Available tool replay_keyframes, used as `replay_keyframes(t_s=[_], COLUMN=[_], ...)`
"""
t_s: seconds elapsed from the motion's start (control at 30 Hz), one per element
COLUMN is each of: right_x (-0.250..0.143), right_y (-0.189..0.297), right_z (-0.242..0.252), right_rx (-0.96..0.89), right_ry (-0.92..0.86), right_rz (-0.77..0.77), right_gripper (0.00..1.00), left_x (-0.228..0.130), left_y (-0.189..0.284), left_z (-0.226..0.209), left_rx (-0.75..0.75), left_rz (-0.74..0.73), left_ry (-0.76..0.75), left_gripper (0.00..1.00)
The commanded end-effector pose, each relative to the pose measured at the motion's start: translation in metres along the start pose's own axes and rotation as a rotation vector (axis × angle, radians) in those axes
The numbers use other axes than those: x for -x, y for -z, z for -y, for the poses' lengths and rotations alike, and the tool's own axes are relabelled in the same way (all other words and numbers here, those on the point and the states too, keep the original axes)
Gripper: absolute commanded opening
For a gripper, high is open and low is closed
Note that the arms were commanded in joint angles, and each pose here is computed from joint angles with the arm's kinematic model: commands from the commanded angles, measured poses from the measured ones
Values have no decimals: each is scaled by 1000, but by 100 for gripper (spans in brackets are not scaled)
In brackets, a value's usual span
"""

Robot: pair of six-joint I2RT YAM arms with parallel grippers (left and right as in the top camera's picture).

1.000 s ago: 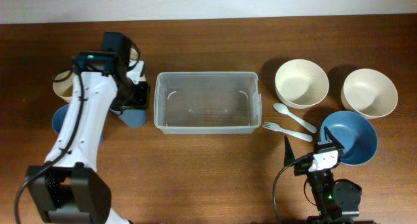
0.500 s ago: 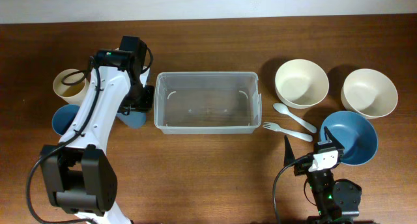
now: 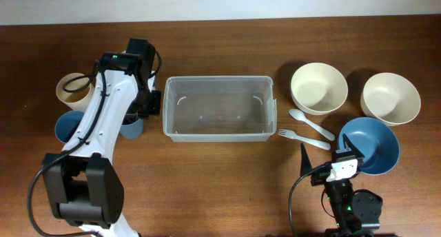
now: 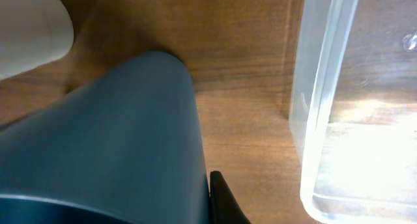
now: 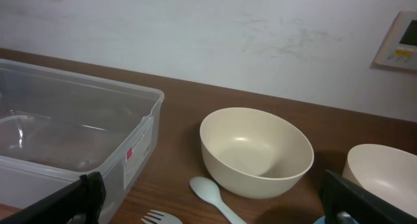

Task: Pack container
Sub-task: 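Lift the blue cup and carry it over the container's left end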

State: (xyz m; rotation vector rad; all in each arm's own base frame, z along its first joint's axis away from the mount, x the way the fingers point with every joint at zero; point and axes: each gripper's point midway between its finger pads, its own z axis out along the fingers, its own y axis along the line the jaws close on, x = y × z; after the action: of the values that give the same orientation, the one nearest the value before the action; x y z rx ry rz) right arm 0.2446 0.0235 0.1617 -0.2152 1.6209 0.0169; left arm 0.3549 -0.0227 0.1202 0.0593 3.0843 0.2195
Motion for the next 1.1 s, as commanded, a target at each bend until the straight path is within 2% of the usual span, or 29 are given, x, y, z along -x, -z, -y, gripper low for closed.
replay_keyframes(t_s=[0.0,0.23,0.47,0.67,0.9,0.97,1.07], right_x=[-2,-2,-2,-2,-2,-2,-2], right_y=[0,0,0,0,0,0,0], right_z=[0,0,0,0,0,0,0], right_rx=[-4,-4,-4,-4,-4,-4,-4], right_ry=[0,0,0,0,0,0,0], right_rz=[-1,-1,-1,-1,-1,-1,-1], right_gripper=[99,99,99,99,99,99,99], left_x=[-3,-13,-11,-10,-12,-8,-2], left_y=[3,30,74,130,194,206,206], left_z=[3,21,28,37,60,66,74], left_rx=[-18,-146,-178,-200,-232,-228,-237], left_rz=[-24,-66,-12,127,363,432,445], left_ry=[19,17,-3,-44,-126,-145,-157], left_gripper=[1,1,1,1,2,2,2])
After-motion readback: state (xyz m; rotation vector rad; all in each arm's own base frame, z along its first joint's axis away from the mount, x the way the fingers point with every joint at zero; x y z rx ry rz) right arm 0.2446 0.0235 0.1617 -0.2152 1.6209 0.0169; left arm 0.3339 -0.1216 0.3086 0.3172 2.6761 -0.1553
